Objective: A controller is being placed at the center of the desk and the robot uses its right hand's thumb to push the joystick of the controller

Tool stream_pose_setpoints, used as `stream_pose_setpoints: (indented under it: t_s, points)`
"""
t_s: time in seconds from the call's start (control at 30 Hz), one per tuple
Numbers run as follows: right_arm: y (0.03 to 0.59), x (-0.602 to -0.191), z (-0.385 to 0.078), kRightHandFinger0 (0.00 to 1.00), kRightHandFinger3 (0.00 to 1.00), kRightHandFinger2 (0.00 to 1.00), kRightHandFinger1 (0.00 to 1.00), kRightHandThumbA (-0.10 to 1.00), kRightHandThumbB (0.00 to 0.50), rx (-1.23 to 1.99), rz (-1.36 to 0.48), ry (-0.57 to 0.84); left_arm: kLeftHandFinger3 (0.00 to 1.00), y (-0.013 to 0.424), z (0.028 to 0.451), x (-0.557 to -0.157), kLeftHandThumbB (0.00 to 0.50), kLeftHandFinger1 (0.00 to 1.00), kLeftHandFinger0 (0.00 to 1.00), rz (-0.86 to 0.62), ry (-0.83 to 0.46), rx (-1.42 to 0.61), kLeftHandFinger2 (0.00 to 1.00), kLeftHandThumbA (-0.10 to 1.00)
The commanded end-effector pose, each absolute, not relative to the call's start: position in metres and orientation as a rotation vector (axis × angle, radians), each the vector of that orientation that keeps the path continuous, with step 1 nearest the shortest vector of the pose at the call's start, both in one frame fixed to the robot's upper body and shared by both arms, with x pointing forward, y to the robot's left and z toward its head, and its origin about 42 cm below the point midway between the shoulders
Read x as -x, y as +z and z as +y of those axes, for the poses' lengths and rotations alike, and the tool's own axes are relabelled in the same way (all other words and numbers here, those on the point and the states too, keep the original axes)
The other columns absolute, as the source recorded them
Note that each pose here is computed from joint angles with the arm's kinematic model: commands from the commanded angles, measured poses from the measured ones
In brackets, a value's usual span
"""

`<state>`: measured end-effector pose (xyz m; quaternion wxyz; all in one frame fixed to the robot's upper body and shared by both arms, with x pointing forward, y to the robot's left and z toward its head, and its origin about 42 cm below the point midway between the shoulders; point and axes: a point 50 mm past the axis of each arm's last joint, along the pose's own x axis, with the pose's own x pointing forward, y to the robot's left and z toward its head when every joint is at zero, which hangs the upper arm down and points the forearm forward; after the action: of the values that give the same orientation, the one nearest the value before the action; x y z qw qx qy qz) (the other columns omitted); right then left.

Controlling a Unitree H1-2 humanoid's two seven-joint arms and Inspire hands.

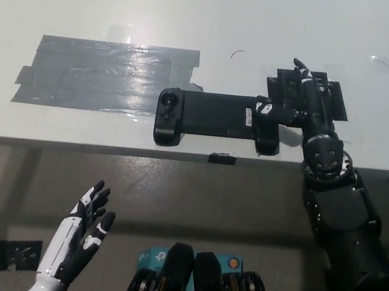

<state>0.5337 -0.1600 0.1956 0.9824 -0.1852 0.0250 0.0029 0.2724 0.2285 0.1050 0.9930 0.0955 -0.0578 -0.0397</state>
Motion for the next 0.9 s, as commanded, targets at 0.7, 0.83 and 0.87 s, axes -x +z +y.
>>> stream_pose_setpoints:
  t_s: [0.7,0.83,0.87]
  points:
    - [0.202,-0.537,-0.164,1.0,1.0,1.0,1.0,-0.1,0.0,0.243,-0.121,-0.127,1.0,0.125,0.235,-0.283,0.01,1.0,1.0,-0.202,-0.061,-0.193,1.0,0.87]
    - [0.208,-0.537,-0.164,1.0,1.0,1.0,1.0,-0.1,0.0,0.233,-0.159,-0.127,1.0,0.126,0.234,-0.284,0.0,1.0,1.0,-0.207,-0.064,-0.2,1.0,0.87]
    - [0.209,-0.537,-0.163,1.0,1.0,1.0,1.0,-0.1,0.0,0.236,-0.172,-0.128,1.0,0.126,0.234,-0.284,0.0,1.0,1.0,-0.206,-0.064,-0.198,1.0,0.87]
